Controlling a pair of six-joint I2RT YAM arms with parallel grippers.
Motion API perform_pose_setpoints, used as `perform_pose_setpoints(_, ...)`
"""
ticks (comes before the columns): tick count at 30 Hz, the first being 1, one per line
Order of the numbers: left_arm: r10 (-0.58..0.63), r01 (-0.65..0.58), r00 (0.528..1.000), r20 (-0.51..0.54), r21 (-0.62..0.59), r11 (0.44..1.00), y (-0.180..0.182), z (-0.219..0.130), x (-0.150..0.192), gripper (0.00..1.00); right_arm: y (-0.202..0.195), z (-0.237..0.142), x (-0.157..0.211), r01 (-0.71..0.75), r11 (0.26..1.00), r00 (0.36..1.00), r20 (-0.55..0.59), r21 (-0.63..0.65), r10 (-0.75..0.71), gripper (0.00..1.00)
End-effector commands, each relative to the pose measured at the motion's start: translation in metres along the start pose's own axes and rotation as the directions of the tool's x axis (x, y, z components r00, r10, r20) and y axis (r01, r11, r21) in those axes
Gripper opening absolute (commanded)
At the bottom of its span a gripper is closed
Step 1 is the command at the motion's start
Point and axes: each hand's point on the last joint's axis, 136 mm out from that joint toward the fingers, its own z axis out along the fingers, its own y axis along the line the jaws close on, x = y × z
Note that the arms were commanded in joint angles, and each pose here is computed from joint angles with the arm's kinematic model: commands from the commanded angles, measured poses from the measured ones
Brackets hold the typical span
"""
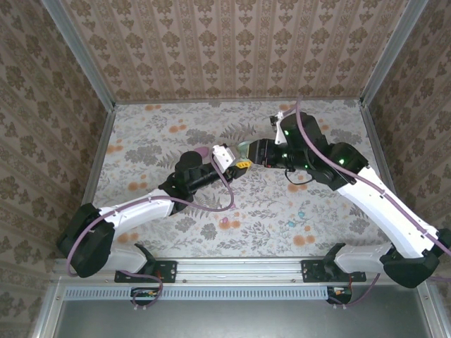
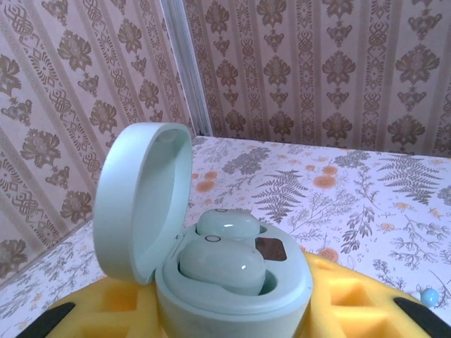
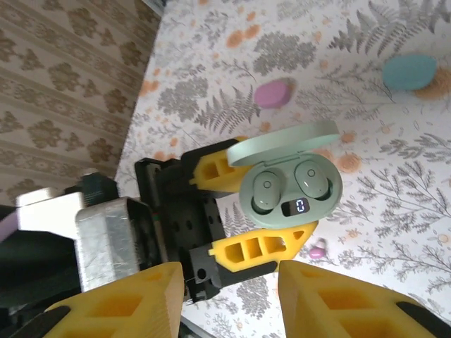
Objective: Insert the wireless bluetooth earbuds into the charging case
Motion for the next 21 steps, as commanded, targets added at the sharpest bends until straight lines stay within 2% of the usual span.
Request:
perform_pose_setpoints(1, -0.002, -0.001, 0.996, 0.086, 0.028, 1.0, -0.003, -0.008, -0.023, 0.33, -0.019, -0.008, -0.017, -0.035, 0.999, 0.996, 0.087, 0.029, 0.032, 0.43)
perform_pose_setpoints(7, -0.023, 0.013, 0.995, 0.094, 0.104, 0.994, -0.015, -0.012, -0.031, 0.33, -0.028, 0.006, -0.036, -0.114, 0.992, 0.992, 0.047, -0.051, 0.117, 0.51)
perform_pose_setpoints(11, -0.029, 0.017, 0.995, 0.096, 0.126, 0.992, -0.019, -0.015, -0.036, 0.33, -0.02, 0.025, -0.044, -0.131, 0.985, 0.991, -0.008, -0.114, 0.131, 0.54)
perform_pose_setpoints(15, -0.028, 0.015, 0.994, 0.107, 0.123, 0.992, -0.019, -0.017, -0.041, 0.33, -0.014, 0.052, -0.038, -0.151, 0.978, 0.984, -0.12, -0.144, 0.134, 0.55)
perform_pose_setpoints(21, -0.035, 0.023, 0.991, 0.133, 0.09, 0.996, -0.011, -0.02, -0.049, 0.33, -0.018, 0.062, -0.023, -0.156, 0.977, 0.974, -0.187, -0.148, 0.127, 0.56)
